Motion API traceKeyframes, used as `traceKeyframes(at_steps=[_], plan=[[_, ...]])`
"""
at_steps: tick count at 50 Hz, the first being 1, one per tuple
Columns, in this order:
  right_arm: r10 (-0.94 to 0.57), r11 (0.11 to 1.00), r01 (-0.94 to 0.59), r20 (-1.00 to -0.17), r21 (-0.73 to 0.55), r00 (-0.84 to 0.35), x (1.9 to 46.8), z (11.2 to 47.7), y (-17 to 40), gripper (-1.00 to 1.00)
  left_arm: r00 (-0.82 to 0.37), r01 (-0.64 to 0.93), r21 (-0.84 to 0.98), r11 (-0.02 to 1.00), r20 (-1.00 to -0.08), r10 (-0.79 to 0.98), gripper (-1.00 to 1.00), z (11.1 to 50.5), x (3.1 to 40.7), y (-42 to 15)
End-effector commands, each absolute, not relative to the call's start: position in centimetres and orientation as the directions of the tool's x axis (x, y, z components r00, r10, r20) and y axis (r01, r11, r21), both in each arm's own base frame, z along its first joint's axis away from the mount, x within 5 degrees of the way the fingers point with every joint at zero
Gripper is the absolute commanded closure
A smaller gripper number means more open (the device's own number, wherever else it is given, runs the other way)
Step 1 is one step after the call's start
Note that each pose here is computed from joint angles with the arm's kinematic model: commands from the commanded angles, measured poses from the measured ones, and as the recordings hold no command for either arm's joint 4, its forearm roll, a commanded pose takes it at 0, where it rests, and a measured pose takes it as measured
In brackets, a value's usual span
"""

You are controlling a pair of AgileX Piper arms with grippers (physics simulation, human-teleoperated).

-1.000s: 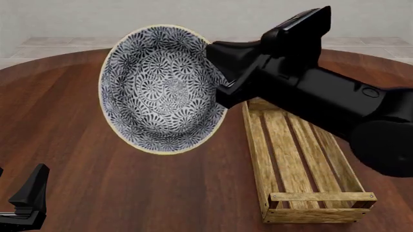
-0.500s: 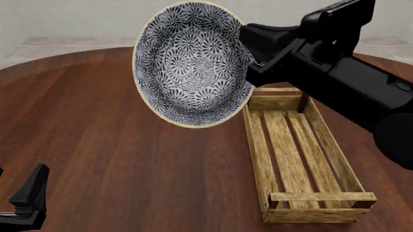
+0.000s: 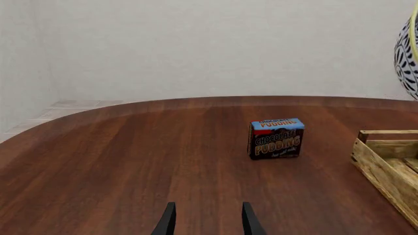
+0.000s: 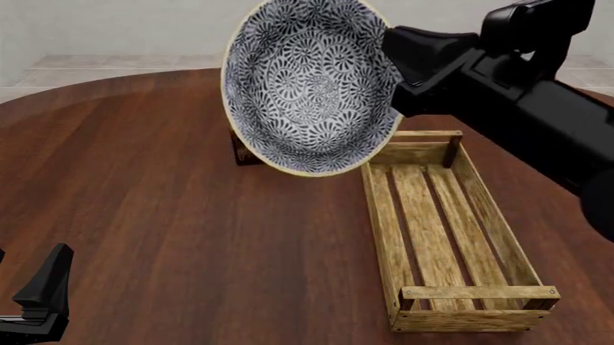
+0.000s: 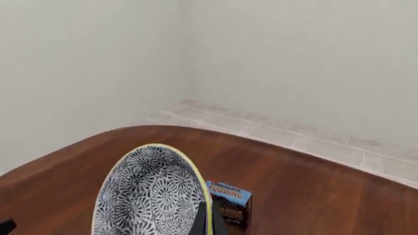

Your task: Pick up the bowl on the left and put it in the tray.

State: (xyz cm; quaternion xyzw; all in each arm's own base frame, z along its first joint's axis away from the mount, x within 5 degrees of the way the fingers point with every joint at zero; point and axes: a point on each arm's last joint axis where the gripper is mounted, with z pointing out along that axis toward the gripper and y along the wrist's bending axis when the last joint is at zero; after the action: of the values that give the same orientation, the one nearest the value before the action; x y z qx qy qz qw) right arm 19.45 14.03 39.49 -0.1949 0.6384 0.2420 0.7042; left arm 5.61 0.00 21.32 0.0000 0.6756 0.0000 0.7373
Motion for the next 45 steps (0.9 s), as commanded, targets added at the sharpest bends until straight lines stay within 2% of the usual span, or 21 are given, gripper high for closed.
traceKeyframes(at_steps=[1,2,6,14,45], plan=[[0.178,0.808,-0.572,-0.984,0.141,0.01,19.2,39.5,13.2,1.0,0.087,0.0,0.0,1.0,-0.996,0.0,-1.0,21.3,5.6,0.0],[0.23,0.79,-0.574,-0.972,0.215,-0.048,19.3,39.2,13.4,1.0,0.087,0.0,0.0,1.0,-0.996,0.0,-1.0,21.3,5.6,0.0],[0.217,0.803,-0.565,-0.976,0.19,-0.021,19.2,39.3,12.9,1.0,0.087,0.0,0.0,1.0,-0.996,0.0,-1.0,21.3,5.6,0.0],[0.287,0.784,-0.557,-0.956,0.275,-0.069,19.0,38.9,12.6,1.0,0.087,0.0,0.0,1.0,-0.996,0.0,-1.0,21.3,5.6,0.0],[0.349,0.823,-0.466,-0.936,0.325,-0.036,16.6,38.3,8.4,1.0,0.087,0.0,0.0,1.0,-0.996,0.0,-1.0,21.3,5.6,0.0]])
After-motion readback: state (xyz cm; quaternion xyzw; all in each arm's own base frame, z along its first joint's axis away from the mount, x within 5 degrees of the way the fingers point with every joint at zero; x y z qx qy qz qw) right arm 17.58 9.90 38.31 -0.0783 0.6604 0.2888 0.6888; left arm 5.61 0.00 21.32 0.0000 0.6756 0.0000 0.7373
